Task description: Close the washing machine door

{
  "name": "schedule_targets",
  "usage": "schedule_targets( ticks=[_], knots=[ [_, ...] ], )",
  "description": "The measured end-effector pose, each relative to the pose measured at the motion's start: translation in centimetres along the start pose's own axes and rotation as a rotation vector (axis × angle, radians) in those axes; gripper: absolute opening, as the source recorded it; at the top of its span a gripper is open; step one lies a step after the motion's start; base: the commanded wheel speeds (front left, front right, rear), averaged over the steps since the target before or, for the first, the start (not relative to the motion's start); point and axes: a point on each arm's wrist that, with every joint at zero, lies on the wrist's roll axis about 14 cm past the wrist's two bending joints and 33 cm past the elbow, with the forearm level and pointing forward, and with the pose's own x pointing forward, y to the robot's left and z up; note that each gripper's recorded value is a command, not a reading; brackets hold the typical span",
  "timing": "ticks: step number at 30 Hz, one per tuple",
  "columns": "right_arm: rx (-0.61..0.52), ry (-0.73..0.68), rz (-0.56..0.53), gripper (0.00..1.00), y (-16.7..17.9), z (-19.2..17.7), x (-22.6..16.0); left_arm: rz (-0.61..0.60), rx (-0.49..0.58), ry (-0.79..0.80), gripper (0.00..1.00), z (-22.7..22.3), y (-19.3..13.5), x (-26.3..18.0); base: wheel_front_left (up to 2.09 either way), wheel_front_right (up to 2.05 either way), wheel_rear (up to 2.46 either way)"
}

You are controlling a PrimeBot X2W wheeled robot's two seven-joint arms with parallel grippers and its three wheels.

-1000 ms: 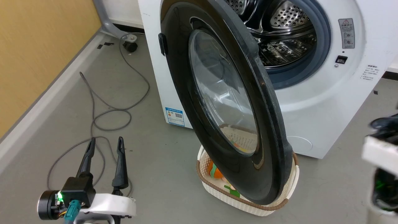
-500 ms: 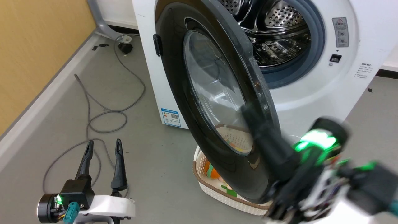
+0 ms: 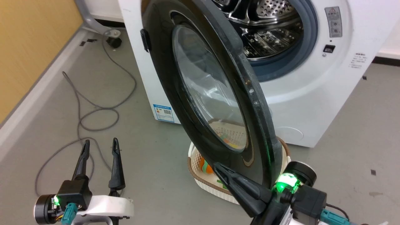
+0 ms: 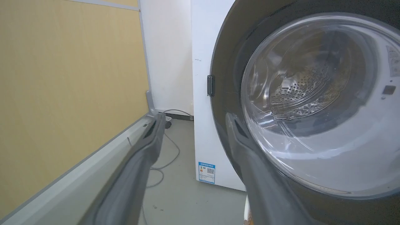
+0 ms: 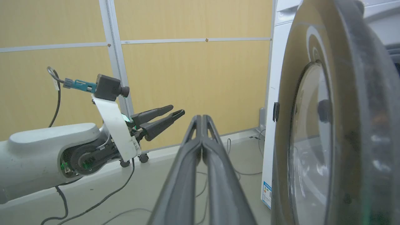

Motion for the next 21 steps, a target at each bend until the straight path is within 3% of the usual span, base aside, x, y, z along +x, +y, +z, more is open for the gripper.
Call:
schedule_targets(
  ticks=[14,21],
  knots=[
    [-0.071,0.142,-0.235,0.00,-7.4,-3.7,-4.4,-0.054,0.009,0.033,1.00,-1.5,-2.3,1.5,0.00,0.00,0.00],
    [-0.112,0.178,-0.398,0.00,-13.0,-4.2,-6.9,-0.090,0.011,0.041,1.00,-2.2,-3.8,2.5,0.00,0.00,0.00]
  ],
)
